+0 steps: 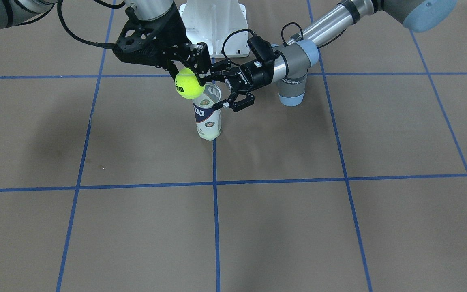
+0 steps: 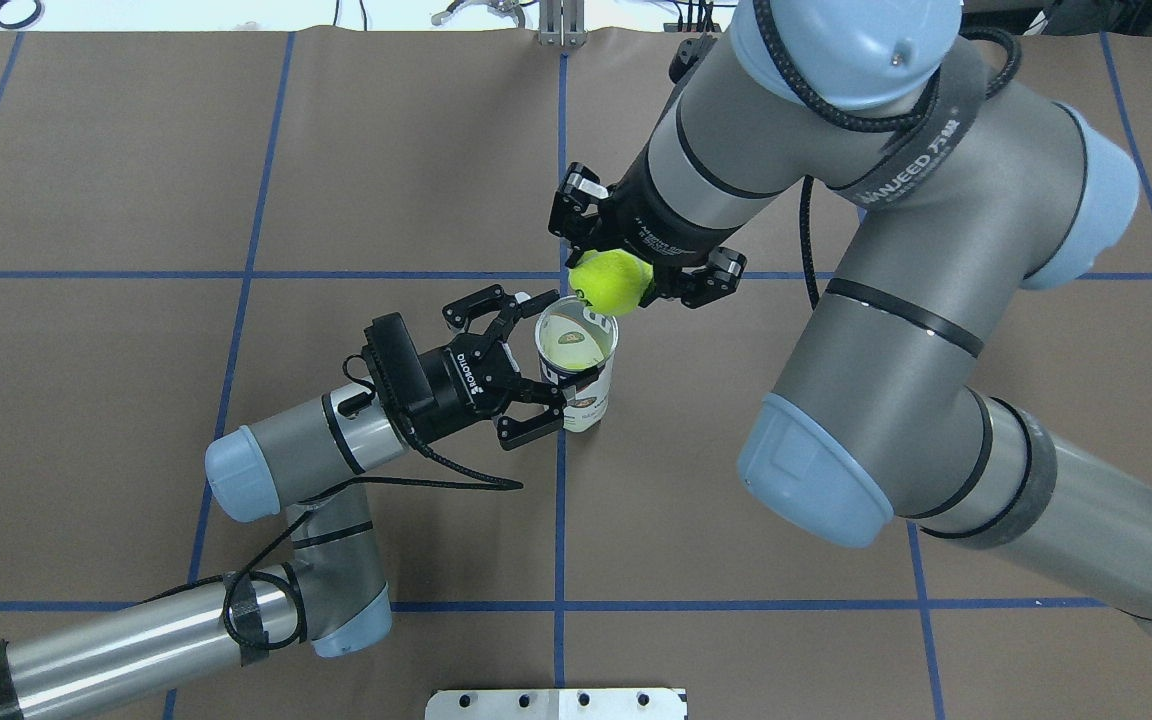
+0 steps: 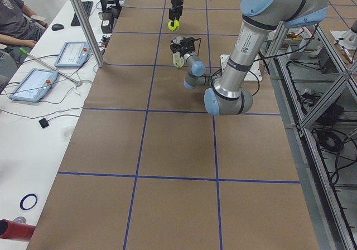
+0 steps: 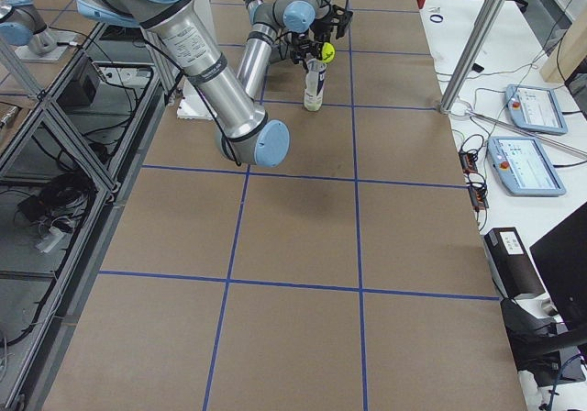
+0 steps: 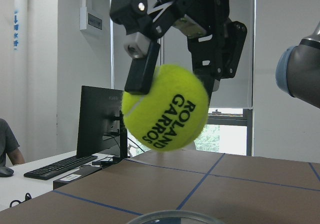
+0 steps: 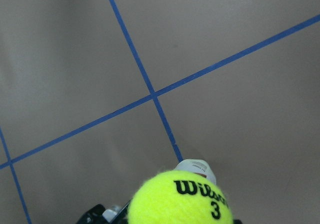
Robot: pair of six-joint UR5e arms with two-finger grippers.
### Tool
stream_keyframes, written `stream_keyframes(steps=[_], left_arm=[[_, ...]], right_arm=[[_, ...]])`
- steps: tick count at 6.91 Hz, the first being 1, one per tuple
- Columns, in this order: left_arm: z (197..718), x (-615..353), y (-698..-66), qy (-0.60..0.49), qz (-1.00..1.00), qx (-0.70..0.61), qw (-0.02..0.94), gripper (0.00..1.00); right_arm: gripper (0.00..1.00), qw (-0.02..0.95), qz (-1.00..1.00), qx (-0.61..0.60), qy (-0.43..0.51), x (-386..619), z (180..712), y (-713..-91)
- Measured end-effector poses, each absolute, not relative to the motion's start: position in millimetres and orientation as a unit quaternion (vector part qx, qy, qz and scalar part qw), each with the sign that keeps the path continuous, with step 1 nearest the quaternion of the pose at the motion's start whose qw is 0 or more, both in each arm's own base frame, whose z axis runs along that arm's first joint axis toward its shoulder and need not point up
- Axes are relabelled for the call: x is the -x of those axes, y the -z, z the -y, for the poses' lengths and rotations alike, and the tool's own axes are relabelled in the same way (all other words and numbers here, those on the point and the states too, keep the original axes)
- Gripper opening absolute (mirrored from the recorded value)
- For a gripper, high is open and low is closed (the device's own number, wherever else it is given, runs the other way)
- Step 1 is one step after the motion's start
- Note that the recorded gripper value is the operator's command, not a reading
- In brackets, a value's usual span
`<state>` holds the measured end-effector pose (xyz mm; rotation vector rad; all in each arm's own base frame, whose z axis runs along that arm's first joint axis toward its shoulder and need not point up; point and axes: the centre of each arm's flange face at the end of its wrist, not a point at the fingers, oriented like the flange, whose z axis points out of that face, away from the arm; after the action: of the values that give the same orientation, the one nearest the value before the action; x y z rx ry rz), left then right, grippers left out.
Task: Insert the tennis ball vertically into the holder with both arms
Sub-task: 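Carry the second ball with the right gripper over the can, then lower the second ball into the can and release it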
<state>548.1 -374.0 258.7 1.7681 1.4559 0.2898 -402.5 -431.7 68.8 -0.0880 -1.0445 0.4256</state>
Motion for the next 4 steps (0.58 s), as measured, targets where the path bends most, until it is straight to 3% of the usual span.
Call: stream_keyframes(steps=[4], left_arm=[[374, -548, -259, -0.114, -0.576, -0.7, 0.405, 0.89]], right_arm=[[0.0, 0.851, 0.486, 0.042, -0.195, 434, 429, -64]])
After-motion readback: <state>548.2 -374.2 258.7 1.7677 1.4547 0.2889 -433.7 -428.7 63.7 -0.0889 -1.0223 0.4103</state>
